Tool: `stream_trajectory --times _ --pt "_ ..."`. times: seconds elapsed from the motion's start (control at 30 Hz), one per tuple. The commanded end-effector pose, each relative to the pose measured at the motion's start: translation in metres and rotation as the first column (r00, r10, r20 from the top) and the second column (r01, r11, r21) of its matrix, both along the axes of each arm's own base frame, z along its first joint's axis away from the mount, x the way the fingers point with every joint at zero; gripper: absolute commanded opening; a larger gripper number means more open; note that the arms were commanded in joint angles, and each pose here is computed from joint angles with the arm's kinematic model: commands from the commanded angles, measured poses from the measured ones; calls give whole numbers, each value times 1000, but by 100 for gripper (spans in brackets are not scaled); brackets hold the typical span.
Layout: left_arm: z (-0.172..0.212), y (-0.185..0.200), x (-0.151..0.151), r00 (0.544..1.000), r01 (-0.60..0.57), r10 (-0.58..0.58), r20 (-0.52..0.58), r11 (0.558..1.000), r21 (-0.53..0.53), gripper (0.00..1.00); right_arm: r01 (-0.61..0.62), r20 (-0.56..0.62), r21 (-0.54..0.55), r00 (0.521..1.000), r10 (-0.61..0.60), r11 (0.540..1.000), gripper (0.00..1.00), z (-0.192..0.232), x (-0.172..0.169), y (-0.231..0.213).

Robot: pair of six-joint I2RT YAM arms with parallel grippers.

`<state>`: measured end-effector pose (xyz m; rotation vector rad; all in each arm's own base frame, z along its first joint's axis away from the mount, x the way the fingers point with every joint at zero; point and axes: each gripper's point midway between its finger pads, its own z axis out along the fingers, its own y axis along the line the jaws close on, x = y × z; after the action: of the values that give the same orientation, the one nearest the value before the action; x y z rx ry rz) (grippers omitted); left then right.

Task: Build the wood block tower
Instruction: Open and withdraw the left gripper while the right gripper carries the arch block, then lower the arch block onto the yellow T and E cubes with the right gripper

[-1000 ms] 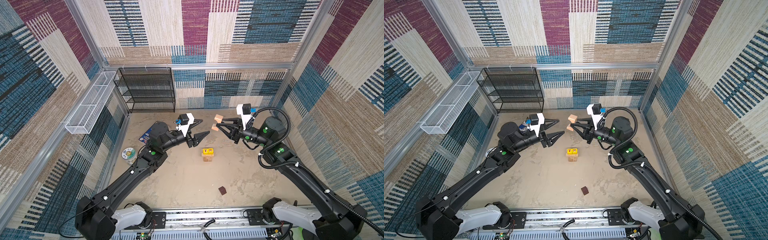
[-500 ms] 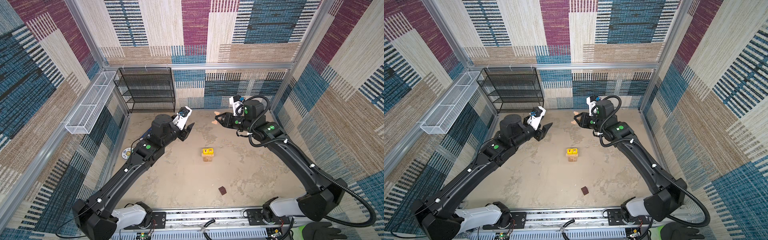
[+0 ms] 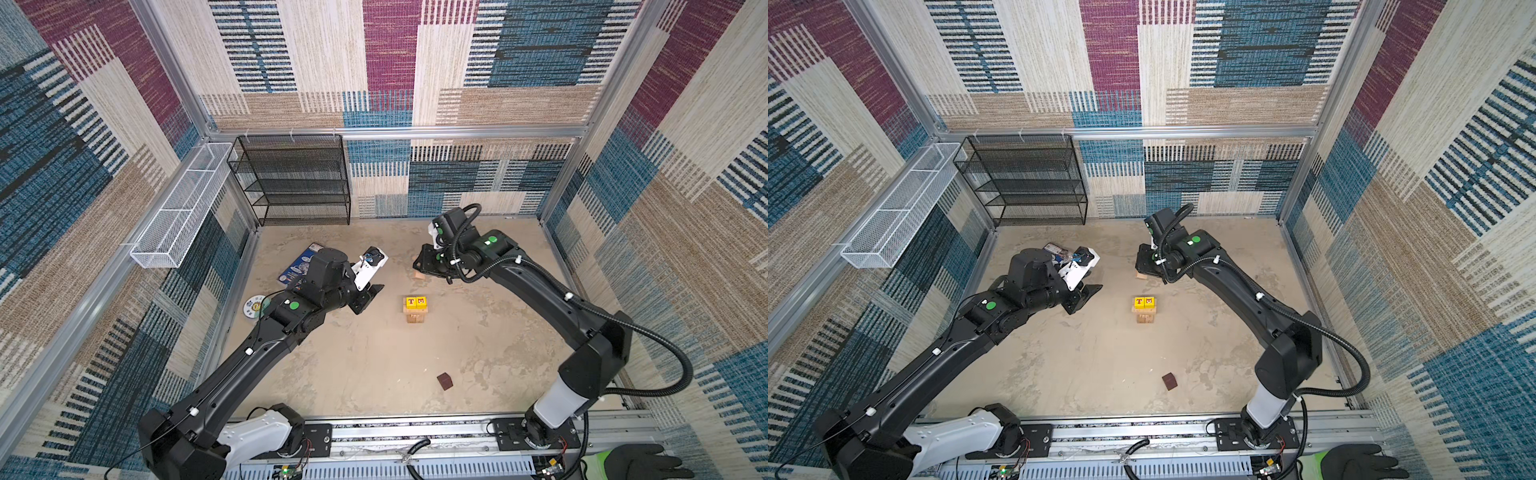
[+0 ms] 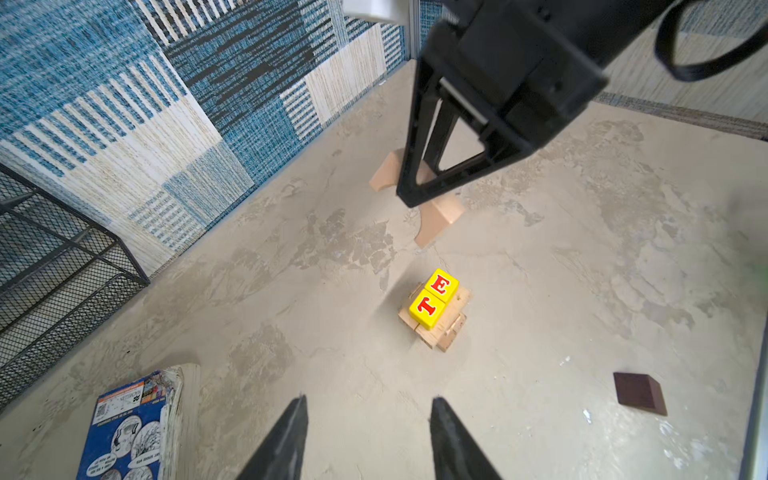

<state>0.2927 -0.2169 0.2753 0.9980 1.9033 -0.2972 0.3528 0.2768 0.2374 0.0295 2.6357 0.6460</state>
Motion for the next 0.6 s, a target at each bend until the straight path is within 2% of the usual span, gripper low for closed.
stream_trajectory --times 0.0,0.23,0.57 --pt "-1 -1 -6 999 39 -39 5 999 12 52 -6 -73 -135 997 -4 991 0 -25 -5 -8" --pt "2 1 -7 999 37 -37 28 999 11 50 -31 -114 -301 993 -4 953 0 -56 -7 -5" --pt "3 3 -7 999 29 -29 35 1000 7 48 -58 -193 -353 981 -12 934 0 -87 -14 -6"
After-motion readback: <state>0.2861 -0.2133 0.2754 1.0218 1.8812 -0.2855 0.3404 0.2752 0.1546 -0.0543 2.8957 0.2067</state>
